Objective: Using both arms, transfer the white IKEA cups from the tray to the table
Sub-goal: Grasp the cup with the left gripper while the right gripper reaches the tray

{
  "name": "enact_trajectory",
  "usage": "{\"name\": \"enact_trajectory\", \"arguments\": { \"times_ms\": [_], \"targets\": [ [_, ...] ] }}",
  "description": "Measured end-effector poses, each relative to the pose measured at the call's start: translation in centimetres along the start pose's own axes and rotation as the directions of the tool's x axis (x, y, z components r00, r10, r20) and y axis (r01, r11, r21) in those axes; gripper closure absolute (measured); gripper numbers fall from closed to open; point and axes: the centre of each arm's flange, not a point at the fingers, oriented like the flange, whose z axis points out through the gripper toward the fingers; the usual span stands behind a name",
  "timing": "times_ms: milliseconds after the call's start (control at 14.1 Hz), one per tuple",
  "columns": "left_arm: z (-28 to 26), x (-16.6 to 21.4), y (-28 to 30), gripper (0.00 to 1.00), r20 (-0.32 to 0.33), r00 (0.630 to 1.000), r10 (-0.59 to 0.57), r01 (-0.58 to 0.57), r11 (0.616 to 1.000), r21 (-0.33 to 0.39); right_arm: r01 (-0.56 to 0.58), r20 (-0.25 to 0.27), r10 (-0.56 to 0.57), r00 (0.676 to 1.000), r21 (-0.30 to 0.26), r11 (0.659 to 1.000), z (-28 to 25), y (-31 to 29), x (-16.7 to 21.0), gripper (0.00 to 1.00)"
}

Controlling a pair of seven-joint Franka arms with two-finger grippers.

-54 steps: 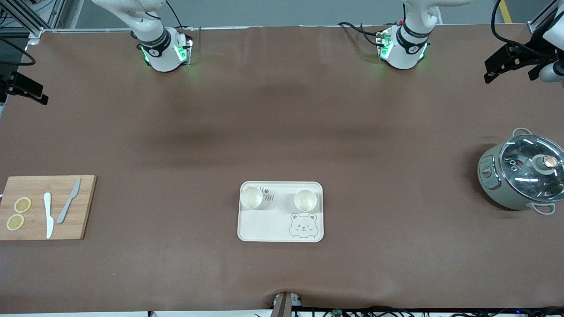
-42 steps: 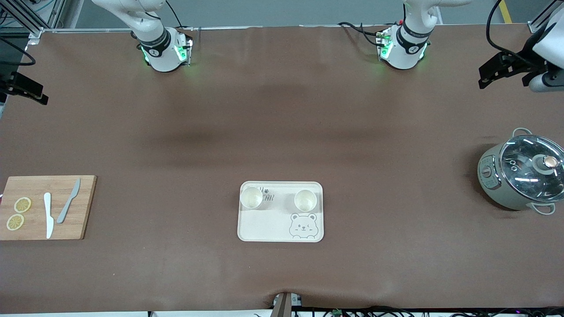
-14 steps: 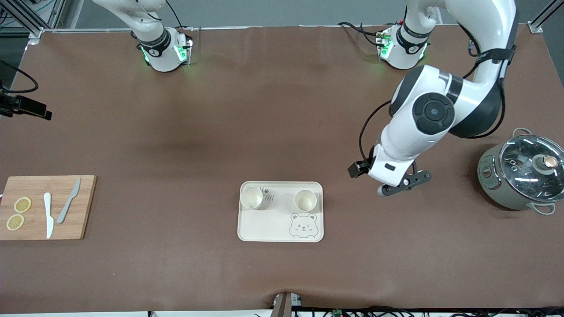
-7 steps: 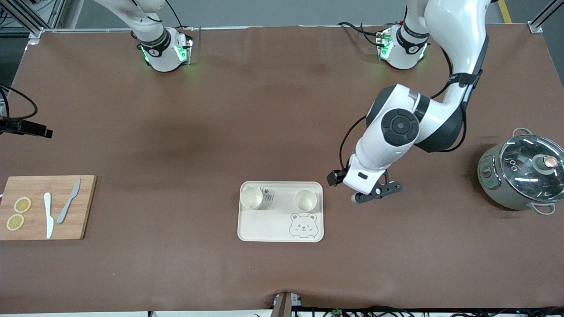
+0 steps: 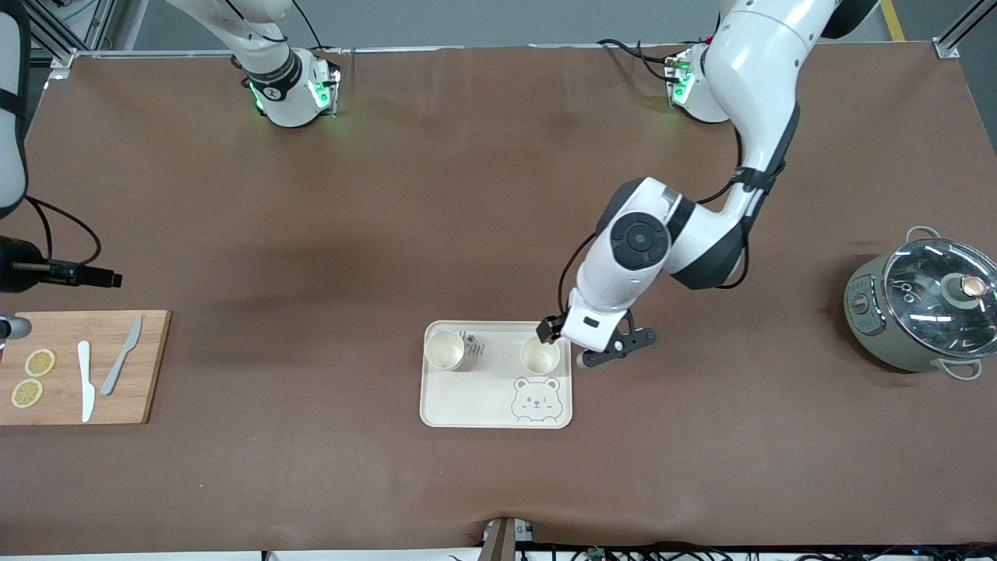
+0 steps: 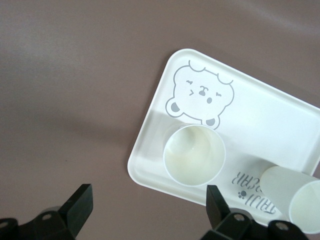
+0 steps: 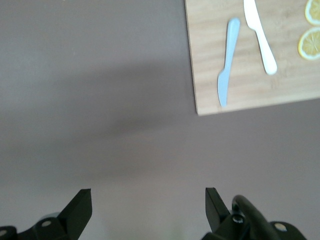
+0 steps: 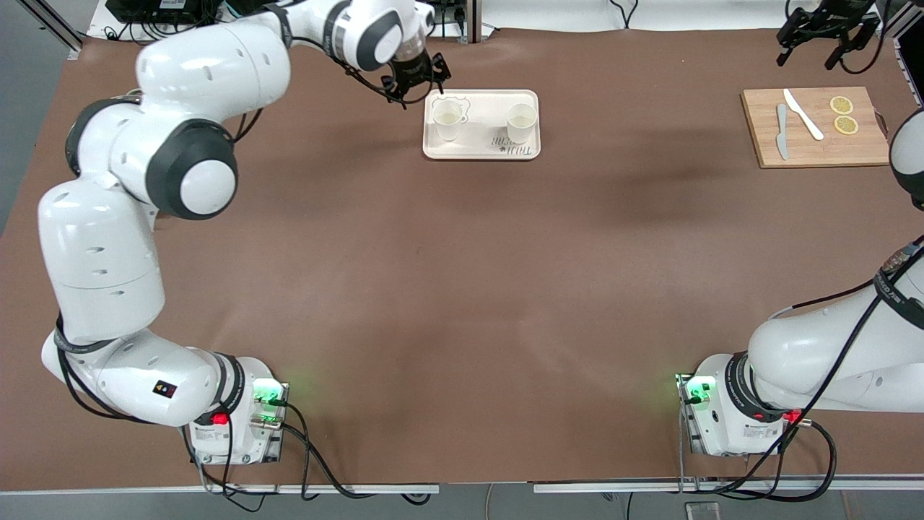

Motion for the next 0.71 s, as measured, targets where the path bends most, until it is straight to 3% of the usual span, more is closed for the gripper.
{"name": "enact_trajectory", "arguments": {
  "times_ms": [354, 566, 637, 708],
  "targets": [
    [3.9, 0.0, 0.7, 0.12, -0.027, 1.000, -0.005, 0.005, 1.000, -0.017, -0.015, -0.019, 0.016, 1.000, 0.033, 0.999, 2.7, -1.5, 2.1, 0.00],
    [6.3, -0.1, 0.7, 0.36, -0.026, 1.000, -0.005, 0.004, 1.000, -0.029, -0.073, -0.013, 0.074, 0.997, 0.106, 0.992, 2.9, -2.6, 2.3, 0.00],
    [6.8, -0.2, 0.6, 0.36, -0.026, 1.000, -0.005, 0.004, 1.000, -0.028, -0.089, -0.014, 0.091, 0.996, 0.117, 0.989, 2.9, -3.2, 2.4, 0.00],
    [7.3, -0.1, 0.6, 0.43, -0.026, 1.000, -0.006, 0.005, 1.000, -0.028, -0.108, -0.015, 0.110, 0.994, 0.119, 0.987, 3.0, -4.2, 2.5, 0.00]
  ]
}}
